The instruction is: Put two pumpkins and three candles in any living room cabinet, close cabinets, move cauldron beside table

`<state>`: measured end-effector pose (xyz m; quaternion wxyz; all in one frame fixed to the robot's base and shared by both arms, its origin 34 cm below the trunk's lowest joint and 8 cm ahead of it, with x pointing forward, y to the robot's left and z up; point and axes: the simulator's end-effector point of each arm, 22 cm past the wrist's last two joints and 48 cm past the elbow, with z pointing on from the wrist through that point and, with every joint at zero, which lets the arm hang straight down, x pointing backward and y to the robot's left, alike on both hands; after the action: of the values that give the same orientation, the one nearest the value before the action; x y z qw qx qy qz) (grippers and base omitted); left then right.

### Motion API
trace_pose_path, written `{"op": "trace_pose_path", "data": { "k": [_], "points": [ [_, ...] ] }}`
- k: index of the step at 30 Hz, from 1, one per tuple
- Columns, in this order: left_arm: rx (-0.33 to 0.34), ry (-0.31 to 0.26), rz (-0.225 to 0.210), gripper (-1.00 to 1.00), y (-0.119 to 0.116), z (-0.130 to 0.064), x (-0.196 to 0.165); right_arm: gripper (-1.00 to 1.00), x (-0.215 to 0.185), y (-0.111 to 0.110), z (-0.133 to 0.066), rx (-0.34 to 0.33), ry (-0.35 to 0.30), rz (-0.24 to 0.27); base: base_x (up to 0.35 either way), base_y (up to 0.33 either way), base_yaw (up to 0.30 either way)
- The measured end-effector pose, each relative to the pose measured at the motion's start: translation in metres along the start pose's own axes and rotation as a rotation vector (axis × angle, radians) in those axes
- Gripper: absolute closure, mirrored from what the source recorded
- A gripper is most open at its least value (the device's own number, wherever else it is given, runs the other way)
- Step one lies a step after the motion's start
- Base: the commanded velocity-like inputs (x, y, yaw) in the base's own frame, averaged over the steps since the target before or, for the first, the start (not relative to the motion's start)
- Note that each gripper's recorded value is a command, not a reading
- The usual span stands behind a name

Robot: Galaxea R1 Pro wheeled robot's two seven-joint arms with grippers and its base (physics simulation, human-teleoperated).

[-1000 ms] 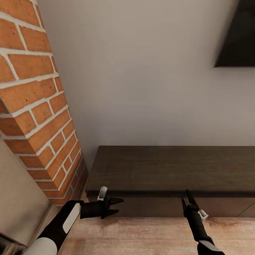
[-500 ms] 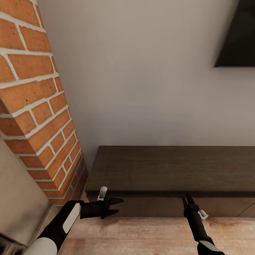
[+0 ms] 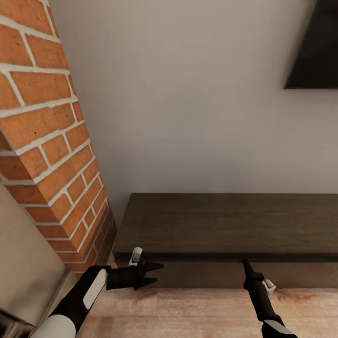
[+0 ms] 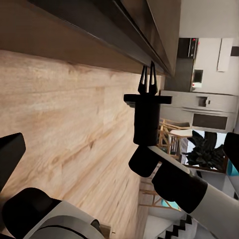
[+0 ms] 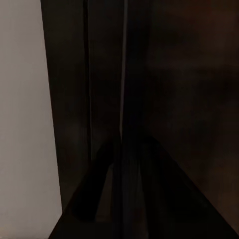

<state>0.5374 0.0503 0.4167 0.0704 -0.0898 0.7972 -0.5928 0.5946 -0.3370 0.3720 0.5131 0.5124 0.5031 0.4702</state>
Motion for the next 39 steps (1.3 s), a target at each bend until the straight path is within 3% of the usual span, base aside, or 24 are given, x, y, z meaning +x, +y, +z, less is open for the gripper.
{"op": "trace_pose_path", "data": {
  "k": [12, 39],
  "points": [
    [0.000, 0.000, 0.000, -1.00, -0.0001, 0.0000, 0.0000, 1.00, 0.0000, -0.0002, 0.0004, 0.002, 0.000, 0.001, -0.009, 0.000, 0.000],
    [0.000, 0.003, 0.001, -1.00, -0.0003, 0.0012, 0.0010, 1.00, 0.0001, -0.0003, 0.0015, 0.005, 0.001, 0.001, -0.175, 0.000, 0.000]
  ]
}}
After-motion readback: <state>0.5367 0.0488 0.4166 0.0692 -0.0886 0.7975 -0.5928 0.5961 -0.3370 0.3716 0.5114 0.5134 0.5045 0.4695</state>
